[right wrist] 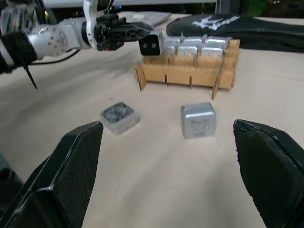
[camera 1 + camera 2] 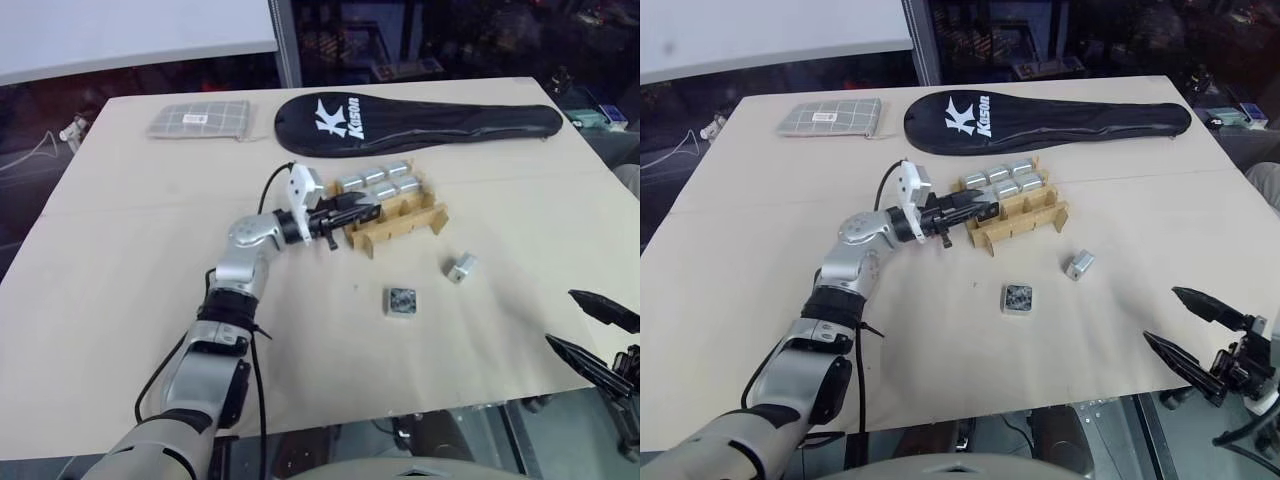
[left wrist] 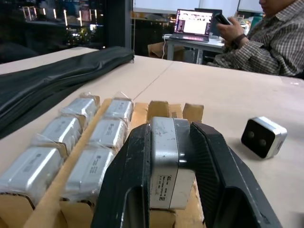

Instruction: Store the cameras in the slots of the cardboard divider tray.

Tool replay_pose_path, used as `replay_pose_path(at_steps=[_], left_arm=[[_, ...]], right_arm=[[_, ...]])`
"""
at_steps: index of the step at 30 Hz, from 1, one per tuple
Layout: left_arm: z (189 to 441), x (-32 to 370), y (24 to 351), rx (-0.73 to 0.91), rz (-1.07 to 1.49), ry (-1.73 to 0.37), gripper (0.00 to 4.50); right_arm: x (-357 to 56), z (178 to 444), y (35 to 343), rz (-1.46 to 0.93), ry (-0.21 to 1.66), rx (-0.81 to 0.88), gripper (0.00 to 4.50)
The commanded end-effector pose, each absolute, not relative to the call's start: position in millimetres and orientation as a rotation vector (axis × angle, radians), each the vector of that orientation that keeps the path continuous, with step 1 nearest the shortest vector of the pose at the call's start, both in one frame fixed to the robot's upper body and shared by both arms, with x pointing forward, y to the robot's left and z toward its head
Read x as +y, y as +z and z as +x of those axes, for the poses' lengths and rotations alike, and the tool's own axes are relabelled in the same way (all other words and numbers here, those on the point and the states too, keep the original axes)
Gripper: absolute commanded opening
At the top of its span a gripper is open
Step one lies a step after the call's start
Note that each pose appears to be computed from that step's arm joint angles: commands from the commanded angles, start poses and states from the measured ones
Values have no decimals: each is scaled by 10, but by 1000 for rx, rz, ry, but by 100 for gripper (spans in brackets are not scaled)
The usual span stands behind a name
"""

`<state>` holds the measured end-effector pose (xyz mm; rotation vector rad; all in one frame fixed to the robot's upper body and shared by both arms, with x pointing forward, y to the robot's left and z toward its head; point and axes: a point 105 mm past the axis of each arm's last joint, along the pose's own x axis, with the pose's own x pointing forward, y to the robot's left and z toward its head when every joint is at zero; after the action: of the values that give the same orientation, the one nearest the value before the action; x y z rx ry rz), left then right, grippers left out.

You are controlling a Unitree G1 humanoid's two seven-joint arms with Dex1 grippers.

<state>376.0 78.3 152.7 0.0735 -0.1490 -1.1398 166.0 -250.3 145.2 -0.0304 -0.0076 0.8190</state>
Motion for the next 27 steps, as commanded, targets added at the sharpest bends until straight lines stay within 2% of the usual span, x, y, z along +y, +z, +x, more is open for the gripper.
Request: replay_pose_path(at_steps=[1, 8, 12, 27], left_arm=[[3805, 768, 1636, -200, 93, -1127, 72], [3852, 763, 1644, -242, 95, -1114, 72], [3836, 774, 1491, -197, 111, -1139, 72], [3840, 756, 1347, -138, 98, -1153, 72]], right_arm=[[-2563, 1652, 1522, -73, 809, -23, 435], [-2561, 1677, 1512, -77, 813, -10, 435], [-2551, 1678, 1509, -74, 808, -5, 435], [-2551, 1687, 1512, -77, 802, -7, 435]])
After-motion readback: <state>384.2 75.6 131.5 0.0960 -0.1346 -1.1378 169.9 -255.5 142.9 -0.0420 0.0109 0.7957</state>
